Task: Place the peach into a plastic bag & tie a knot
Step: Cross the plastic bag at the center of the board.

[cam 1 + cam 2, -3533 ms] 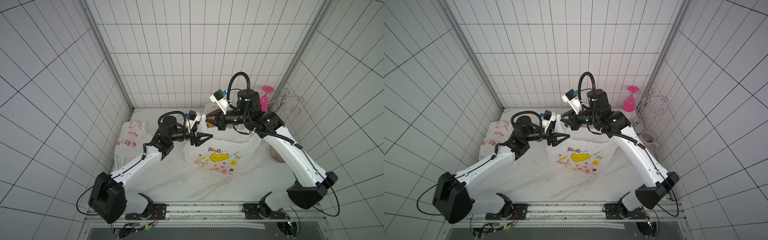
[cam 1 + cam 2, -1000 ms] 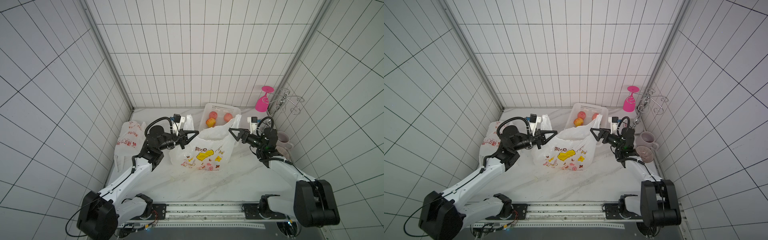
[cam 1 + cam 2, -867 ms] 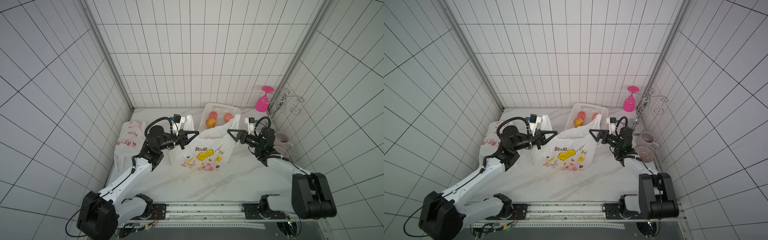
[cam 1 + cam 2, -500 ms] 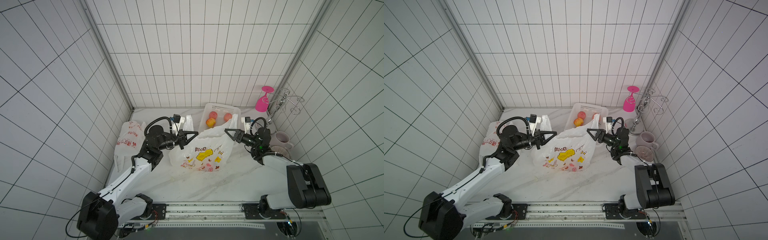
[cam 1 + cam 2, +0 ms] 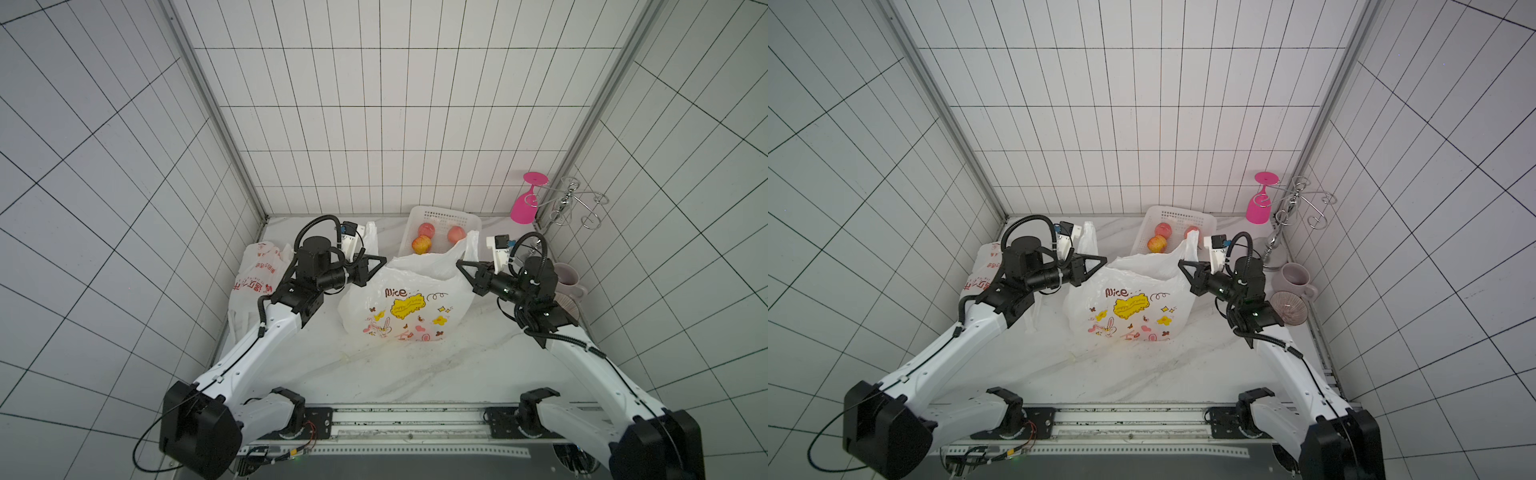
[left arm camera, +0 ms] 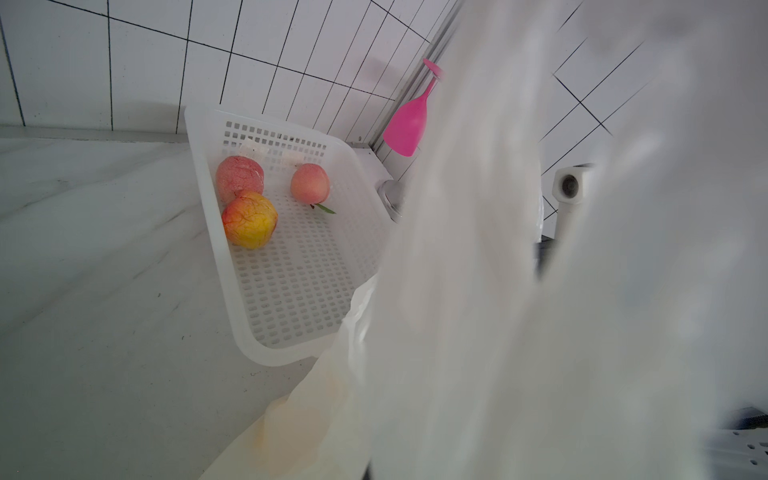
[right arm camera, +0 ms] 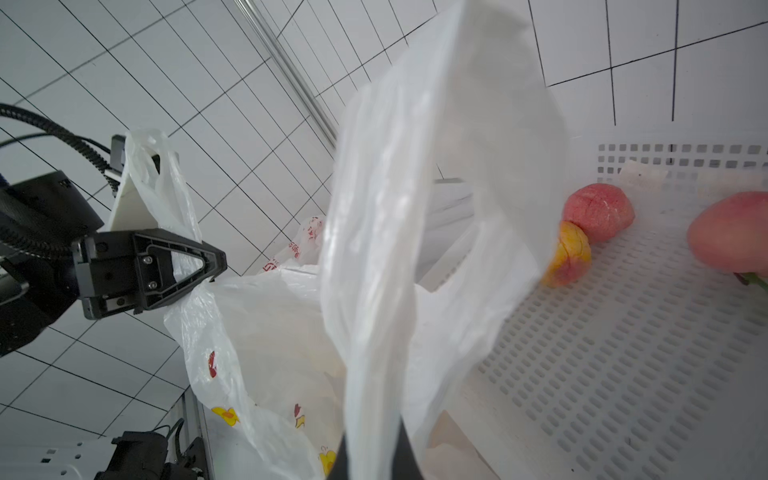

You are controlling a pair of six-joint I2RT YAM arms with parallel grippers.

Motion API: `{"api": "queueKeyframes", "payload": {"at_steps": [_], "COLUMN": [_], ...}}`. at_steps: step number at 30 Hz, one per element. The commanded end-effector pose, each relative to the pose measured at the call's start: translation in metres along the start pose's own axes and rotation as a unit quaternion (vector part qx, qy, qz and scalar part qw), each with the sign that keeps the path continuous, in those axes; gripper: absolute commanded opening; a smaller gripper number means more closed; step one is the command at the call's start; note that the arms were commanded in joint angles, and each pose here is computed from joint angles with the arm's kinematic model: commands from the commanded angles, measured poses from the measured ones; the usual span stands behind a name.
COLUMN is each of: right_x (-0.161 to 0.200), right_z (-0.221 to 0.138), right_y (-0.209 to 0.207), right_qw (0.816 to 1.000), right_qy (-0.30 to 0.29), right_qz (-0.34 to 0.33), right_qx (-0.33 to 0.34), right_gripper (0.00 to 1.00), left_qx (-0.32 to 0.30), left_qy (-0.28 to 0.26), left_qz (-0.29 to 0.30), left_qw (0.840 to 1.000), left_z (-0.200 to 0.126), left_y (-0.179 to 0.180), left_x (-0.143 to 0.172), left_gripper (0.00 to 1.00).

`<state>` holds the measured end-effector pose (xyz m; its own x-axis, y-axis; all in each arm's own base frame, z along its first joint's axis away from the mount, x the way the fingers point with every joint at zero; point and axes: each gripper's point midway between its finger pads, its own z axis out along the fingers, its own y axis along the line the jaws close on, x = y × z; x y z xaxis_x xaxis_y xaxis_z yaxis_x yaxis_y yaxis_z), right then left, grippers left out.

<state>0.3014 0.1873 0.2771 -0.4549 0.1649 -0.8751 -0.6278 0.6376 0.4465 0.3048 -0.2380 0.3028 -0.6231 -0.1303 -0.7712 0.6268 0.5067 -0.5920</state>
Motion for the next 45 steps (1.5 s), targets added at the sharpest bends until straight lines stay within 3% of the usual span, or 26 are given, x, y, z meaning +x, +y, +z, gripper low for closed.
{"api": "queueKeyframes", "payload": {"at_steps": [1,4,7,13,20,30,38,45], "right_x": [0.008,0.01,0.006,0.006,0.003,0.032,0.055,0.044], "right_z": [-0.013,-0.01,-0.006,-0.016,-0.041,-0.043,-0.038,-0.005], "right_y": [0.001,0.0,-0.002,-0.006,-0.011,-0.038,-0.069,-0.076], "right_qw": [0.991,0.994,0.996,0.998,0.996,0.99,0.984,0.985], "right_qy": [0.074,0.063,0.045,0.032,0.002,-0.028,-0.034,-0.024], "right_qz": [-0.084,-0.066,-0.048,0.013,0.092,0.135,0.154,0.167], "right_qx": [0.073,0.067,0.062,0.043,0.01,0.037,0.081,0.024], "right_gripper": [0.03,0.05,0.12,0.5,0.68,0.69,0.6,0.67], "left_qx": [0.048,0.095,0.093,0.073,0.047,0.081,0.095,0.111], "left_qy": [0.026,0.015,0.014,0.008,-0.016,-0.009,-0.005,-0.002], "left_qz": [0.001,0.018,0.03,0.022,0.004,0.004,0.008,0.008], "left_qw": [0.999,0.995,0.995,0.997,0.999,0.997,0.995,0.994], "left_z": [0.002,0.001,-0.001,-0.002,-0.006,-0.01,-0.01,-0.013], "left_y": [-0.03,-0.049,-0.045,-0.027,-0.013,-0.027,-0.035,-0.041], "left_x": [0.001,-0.003,0.004,0.015,0.002,0.005,0.009,0.02], "left_gripper": [0.0,0.0,0.0,0.0,0.0,0.0,0.0,0.0]}}
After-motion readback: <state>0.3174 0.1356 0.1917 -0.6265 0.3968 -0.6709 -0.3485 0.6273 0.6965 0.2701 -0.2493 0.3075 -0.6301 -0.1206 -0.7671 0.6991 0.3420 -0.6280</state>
